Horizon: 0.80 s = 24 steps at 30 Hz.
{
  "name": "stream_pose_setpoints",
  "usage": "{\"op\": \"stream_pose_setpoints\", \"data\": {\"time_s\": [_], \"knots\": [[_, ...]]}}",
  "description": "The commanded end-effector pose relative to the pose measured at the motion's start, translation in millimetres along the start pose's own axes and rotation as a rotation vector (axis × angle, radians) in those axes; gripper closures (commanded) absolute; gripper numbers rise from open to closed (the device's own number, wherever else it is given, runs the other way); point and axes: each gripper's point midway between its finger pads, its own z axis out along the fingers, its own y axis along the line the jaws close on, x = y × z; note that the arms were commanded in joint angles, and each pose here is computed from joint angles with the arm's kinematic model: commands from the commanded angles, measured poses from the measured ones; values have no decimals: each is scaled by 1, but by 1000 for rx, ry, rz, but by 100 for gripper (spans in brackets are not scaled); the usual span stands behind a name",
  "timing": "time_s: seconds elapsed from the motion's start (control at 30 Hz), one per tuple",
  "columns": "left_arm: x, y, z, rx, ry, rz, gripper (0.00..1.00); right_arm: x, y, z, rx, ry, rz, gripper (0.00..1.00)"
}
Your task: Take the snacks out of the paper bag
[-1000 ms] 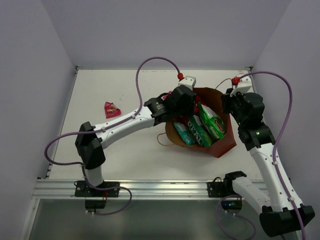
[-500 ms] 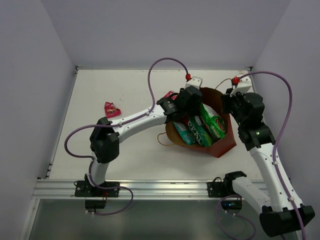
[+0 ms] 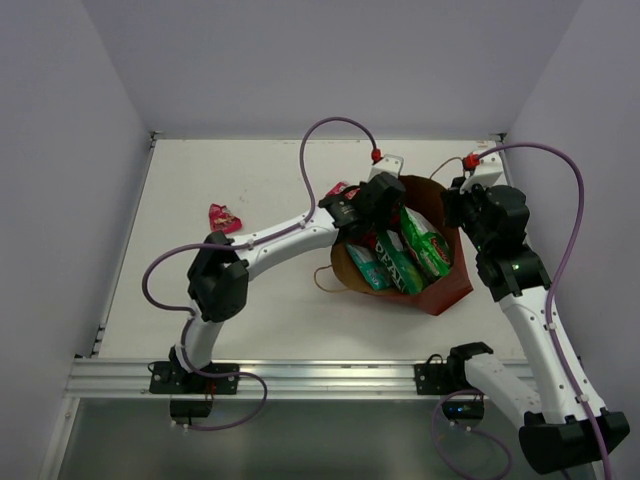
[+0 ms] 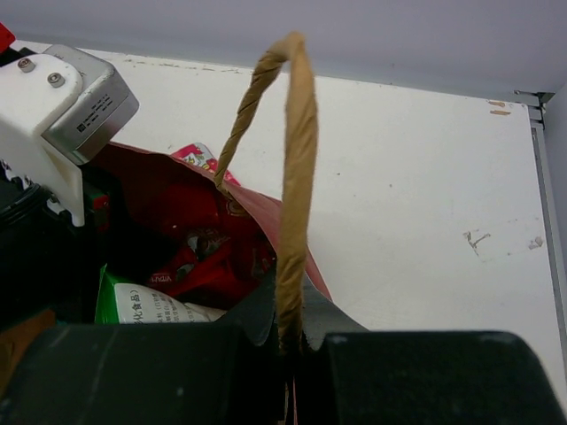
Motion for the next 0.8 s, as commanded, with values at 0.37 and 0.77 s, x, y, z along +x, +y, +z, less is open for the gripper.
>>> {"op": "stream_pose_setpoints", "data": {"time_s": [0.37, 0.77], "knots": [[-118, 30, -159, 85, -236, -22, 100, -56, -2, -15, 13, -202, -5, 98], [-79, 232, -143, -314, -167, -85, 100, -54, -3, -13, 19, -200, -9, 99]]}}
